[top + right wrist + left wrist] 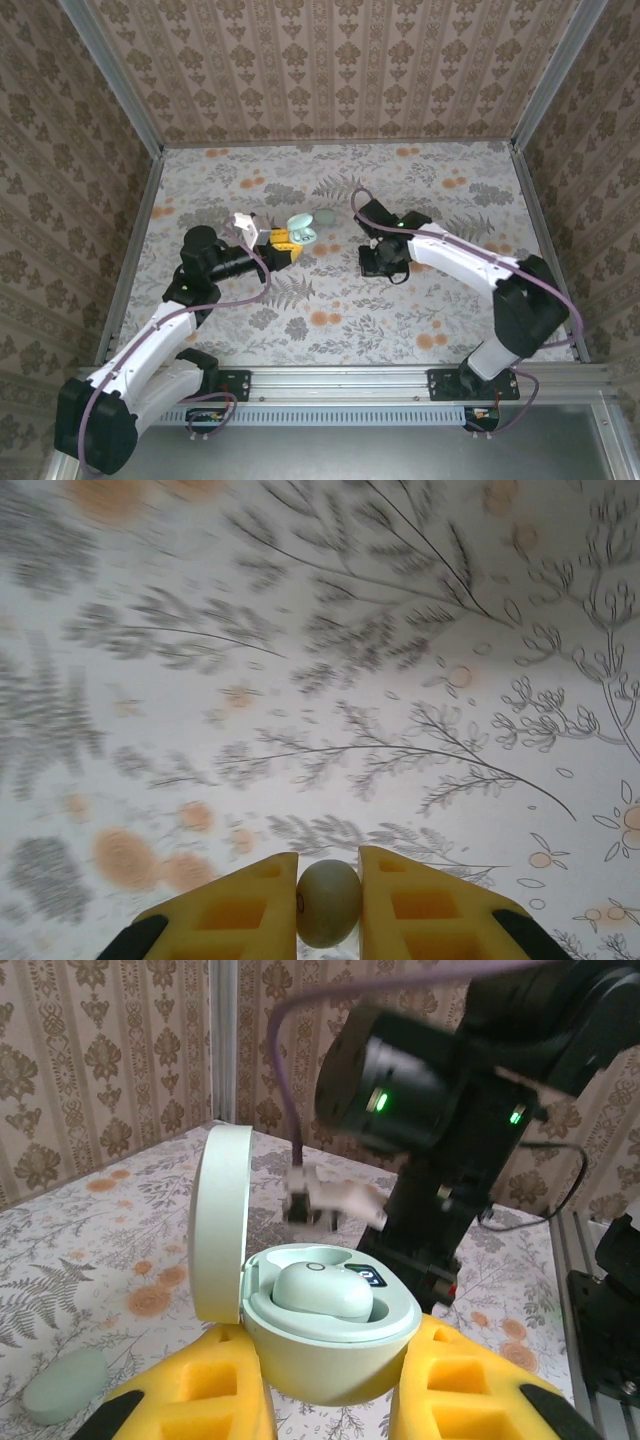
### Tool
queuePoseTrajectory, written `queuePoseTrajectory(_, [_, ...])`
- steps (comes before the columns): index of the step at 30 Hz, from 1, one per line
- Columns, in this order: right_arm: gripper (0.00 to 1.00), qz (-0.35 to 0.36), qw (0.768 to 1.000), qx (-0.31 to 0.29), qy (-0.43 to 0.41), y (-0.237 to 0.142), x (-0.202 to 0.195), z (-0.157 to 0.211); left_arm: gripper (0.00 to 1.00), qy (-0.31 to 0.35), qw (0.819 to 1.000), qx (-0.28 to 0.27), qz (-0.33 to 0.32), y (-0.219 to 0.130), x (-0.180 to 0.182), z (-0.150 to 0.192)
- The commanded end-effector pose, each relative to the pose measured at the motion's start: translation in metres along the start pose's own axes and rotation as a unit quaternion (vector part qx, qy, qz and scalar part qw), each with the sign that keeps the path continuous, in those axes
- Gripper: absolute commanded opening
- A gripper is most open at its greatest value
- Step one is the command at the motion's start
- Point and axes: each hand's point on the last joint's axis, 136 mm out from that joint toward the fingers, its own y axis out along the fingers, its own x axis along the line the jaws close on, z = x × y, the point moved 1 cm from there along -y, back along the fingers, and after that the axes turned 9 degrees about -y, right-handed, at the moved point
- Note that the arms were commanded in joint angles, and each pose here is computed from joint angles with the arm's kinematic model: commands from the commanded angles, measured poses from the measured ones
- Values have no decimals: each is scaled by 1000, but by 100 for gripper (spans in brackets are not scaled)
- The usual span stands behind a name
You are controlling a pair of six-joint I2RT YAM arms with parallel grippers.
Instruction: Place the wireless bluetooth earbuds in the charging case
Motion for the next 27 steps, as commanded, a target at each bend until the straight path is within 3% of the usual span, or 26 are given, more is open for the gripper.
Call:
queuePoseTrajectory(1, [17,-64,996,-63,-17,-36,20,-12,3,18,999,-16,24,0,-10,-17])
queuePoseTrajectory(6, [15,-145,977,-151,-31,-89,44,-28,2,19,999,-15,37,2,-13,-15])
queuePoseTrajectory(13, [13,-253,941,-210,-74,-142,88,-41,2,22,998,-16,54,4,-20,-17])
queuePoseTrajectory(19, [13,-328,908,-235,-115,-174,121,-49,2,22,997,-15,67,4,-24,-21])
queuePoseTrajectory(27, [13,-369,887,-237,-144,-188,139,-52,2,21,996,-11,84,8,-33,-20])
